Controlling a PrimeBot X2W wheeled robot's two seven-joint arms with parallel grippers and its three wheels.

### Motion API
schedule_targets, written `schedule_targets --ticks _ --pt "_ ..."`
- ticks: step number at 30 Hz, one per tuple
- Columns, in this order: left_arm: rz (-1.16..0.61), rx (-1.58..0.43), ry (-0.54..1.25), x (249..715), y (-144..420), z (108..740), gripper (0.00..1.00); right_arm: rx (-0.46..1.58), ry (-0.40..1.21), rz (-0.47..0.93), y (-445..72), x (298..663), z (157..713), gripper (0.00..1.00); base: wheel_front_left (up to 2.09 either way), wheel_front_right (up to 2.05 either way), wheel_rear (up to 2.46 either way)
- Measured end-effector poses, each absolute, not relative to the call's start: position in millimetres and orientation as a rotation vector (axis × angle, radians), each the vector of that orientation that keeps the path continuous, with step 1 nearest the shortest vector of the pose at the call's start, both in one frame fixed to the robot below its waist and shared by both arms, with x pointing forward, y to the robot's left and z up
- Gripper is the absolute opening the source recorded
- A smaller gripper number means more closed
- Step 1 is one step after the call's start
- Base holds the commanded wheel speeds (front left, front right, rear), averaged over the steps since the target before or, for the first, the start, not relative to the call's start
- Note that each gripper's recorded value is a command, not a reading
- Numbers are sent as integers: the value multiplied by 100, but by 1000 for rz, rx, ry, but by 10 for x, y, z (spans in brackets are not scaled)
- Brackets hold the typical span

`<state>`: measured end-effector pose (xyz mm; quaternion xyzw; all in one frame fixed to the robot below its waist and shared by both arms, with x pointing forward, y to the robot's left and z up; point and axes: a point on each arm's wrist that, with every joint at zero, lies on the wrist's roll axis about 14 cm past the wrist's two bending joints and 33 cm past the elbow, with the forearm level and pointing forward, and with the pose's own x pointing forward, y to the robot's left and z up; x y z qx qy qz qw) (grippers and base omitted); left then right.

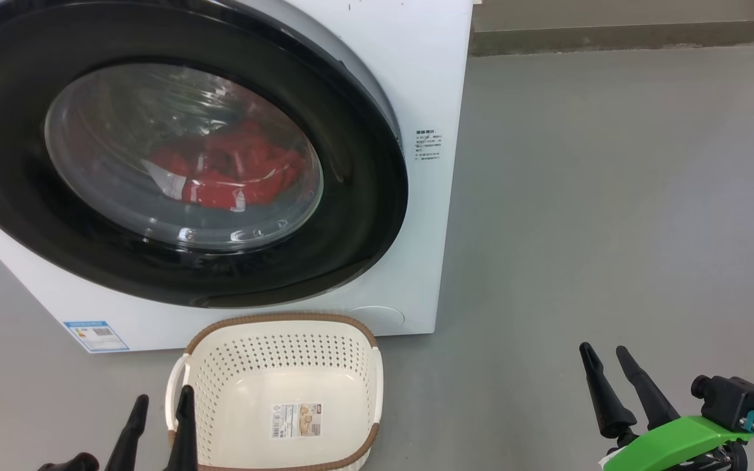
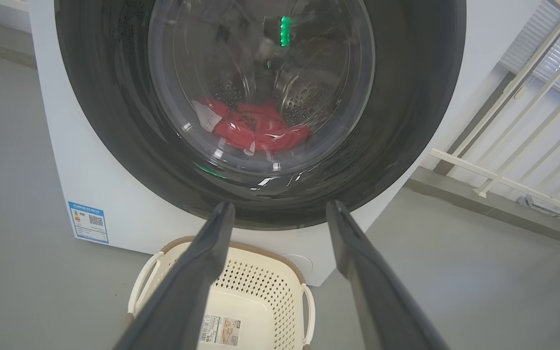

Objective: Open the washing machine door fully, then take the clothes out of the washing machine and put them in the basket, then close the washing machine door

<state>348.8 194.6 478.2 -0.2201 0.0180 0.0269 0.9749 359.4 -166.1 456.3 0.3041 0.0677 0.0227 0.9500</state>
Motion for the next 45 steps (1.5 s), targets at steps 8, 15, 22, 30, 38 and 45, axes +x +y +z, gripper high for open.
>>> schedule_targets --ticks 8,15,22,30,38,45 --pt "38 -349 14 3486 1939 4833 100 543 122 71 -1639 3588 4592 100 0 0 0" --pt "23 -263 14 3443 1926 4812 100 469 102 87 -1638 3586 4622 100 0 0 0" --pt "4 -179 1 3450 1906 4835 100 413 91 84 -1669 3551 4611 100 0 0 0" --pt "-15 -105 -13 3455 1880 4864 100 362 75 74 -1726 3534 4617 100 0 0 0" --pt "-25 -87 -2 3413 1875 4817 100 367 79 31 -1821 3451 4555 100 0 0 0" --pt "-22 -97 9 3411 1879 4781 100 380 88 19 -1818 3427 4520 100 0 0 0"
